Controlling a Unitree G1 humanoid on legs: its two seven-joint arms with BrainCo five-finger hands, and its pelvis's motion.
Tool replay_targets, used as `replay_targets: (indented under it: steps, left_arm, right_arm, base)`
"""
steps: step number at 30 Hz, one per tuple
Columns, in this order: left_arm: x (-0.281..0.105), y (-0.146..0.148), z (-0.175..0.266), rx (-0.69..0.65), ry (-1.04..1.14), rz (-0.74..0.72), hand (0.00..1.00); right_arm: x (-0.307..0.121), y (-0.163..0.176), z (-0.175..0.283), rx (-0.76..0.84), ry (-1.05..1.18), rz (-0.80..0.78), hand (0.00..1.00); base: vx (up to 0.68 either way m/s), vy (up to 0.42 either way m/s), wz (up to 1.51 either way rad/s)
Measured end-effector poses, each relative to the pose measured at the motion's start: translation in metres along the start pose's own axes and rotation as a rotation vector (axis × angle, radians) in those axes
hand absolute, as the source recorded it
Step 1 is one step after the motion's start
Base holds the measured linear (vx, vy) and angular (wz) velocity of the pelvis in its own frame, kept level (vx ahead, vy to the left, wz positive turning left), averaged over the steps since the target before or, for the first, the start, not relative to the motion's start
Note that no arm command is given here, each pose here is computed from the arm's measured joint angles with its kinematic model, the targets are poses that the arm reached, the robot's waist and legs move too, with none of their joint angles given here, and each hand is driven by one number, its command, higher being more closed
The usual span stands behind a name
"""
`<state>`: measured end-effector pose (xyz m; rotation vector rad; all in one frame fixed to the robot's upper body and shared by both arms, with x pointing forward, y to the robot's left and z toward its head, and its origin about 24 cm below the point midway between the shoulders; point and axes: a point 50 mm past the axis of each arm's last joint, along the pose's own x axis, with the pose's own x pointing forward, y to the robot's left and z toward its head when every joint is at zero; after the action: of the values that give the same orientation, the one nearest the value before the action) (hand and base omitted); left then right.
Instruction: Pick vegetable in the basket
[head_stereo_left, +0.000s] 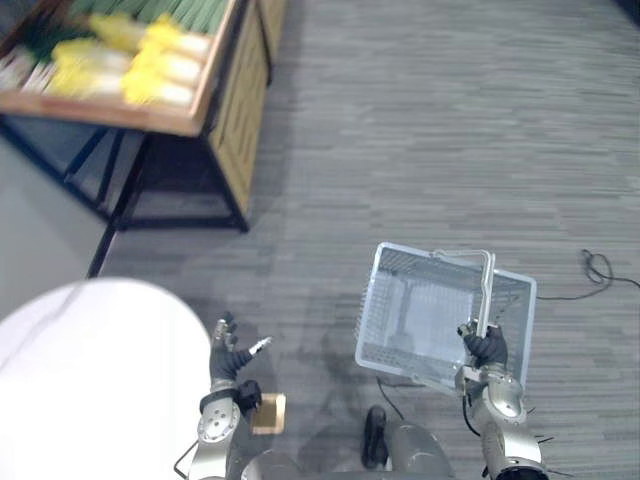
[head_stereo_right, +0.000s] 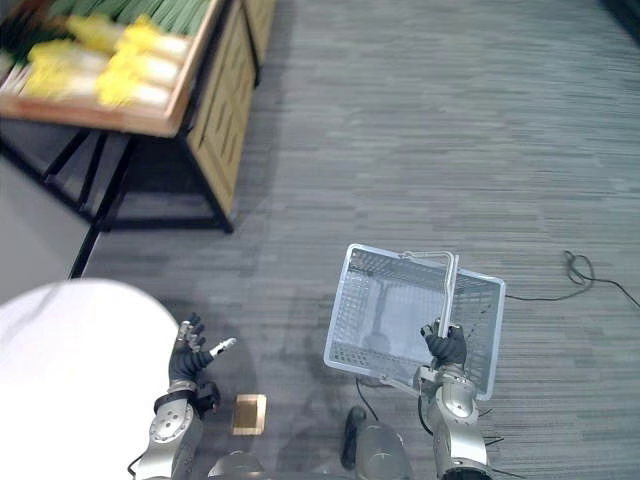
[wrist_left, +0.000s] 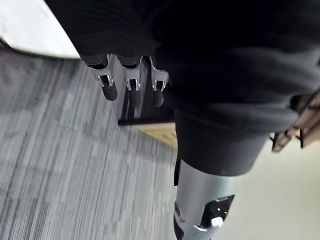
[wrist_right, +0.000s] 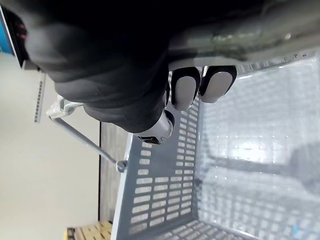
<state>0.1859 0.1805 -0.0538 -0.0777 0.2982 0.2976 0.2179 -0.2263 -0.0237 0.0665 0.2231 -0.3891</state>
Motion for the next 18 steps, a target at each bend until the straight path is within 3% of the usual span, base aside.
replay_targets:
  steps: [4, 12, 18]
  left_arm:
    - [0.000, 0.001, 0.003, -0.003, -0.012, 0.006, 0.00]
    - [-0.002, 0.004, 0.012, 0.006, -0.055, 0.028, 0.00]
    - [-0.002, 0.007, 0.011, 0.072, -0.053, 0.009, 0.00]
  right_arm:
    - [0.003, 0.000, 0.005, 0.004, -0.025, -0.006, 1.00]
    - [0.004, -0.004, -0.019, -0.035, 0.086, -0.033, 1.00]
    - [-0.002, 0.005, -0.031, -0.065, 0.139, 0.018, 1.00]
  base:
    - [0.39, 0.252, -0.70]
    - [0.45, 0.280, 0.06]
    - [0.59, 0.062, 0.22]
